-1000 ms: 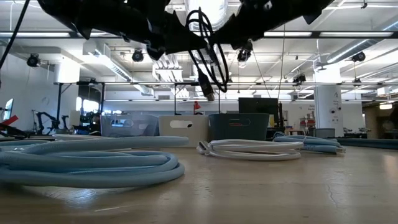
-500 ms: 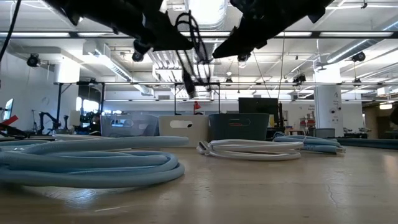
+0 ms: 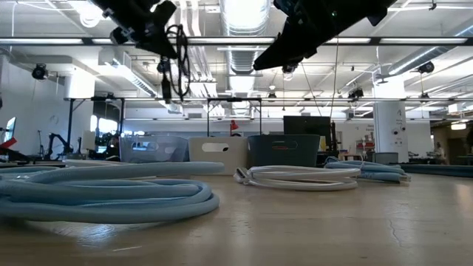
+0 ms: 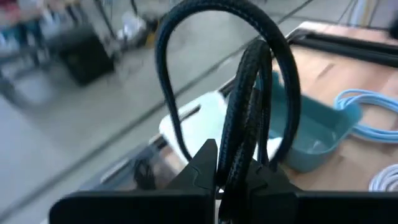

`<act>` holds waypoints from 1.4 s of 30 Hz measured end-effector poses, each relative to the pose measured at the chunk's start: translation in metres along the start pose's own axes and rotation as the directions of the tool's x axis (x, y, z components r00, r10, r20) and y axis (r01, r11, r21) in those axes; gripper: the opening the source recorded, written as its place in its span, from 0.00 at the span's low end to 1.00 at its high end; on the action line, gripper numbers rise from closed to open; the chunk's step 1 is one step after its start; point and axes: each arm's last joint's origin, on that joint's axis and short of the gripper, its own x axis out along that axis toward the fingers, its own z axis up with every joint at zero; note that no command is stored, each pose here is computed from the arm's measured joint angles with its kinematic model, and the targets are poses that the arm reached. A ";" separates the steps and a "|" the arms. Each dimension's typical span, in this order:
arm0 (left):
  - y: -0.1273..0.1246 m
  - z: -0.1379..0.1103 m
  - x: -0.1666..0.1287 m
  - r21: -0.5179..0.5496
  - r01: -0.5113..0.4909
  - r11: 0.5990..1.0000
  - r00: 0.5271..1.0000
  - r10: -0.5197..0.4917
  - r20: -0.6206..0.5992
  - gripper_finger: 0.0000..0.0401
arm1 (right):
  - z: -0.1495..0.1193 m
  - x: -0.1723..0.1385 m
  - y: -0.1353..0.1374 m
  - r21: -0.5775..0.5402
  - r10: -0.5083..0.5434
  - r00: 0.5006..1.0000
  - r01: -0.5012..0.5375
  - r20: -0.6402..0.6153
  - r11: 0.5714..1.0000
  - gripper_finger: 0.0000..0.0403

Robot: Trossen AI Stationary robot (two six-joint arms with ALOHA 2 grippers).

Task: Pick & Place USB Port
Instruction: Put the black USB cable into the black bin

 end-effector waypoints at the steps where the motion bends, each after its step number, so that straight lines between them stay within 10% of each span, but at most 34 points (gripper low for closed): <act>1: 0.008 0.002 0.002 -0.026 -0.006 1.000 1.000 0.005 -0.030 0.04 | 0.000 0.000 0.000 -0.001 0.000 1.000 0.000 0.001 1.000 0.33; 19: 0.121 -0.033 0.118 -0.362 -0.057 0.930 0.872 -0.130 -0.471 0.07 | -0.001 0.000 0.003 -0.024 0.106 0.994 -0.106 0.006 0.994 0.31; 32: 0.123 -0.068 0.158 -0.313 -0.055 0.948 0.773 -0.158 -0.614 0.13 | -0.014 0.000 0.005 -0.053 0.125 0.985 -0.132 -0.121 0.990 0.31; 42: 0.128 -0.050 0.153 -0.256 -0.129 0.958 0.812 -0.046 -0.581 0.29 | -0.014 0.000 0.005 -0.049 0.125 0.985 -0.132 -0.122 0.990 0.30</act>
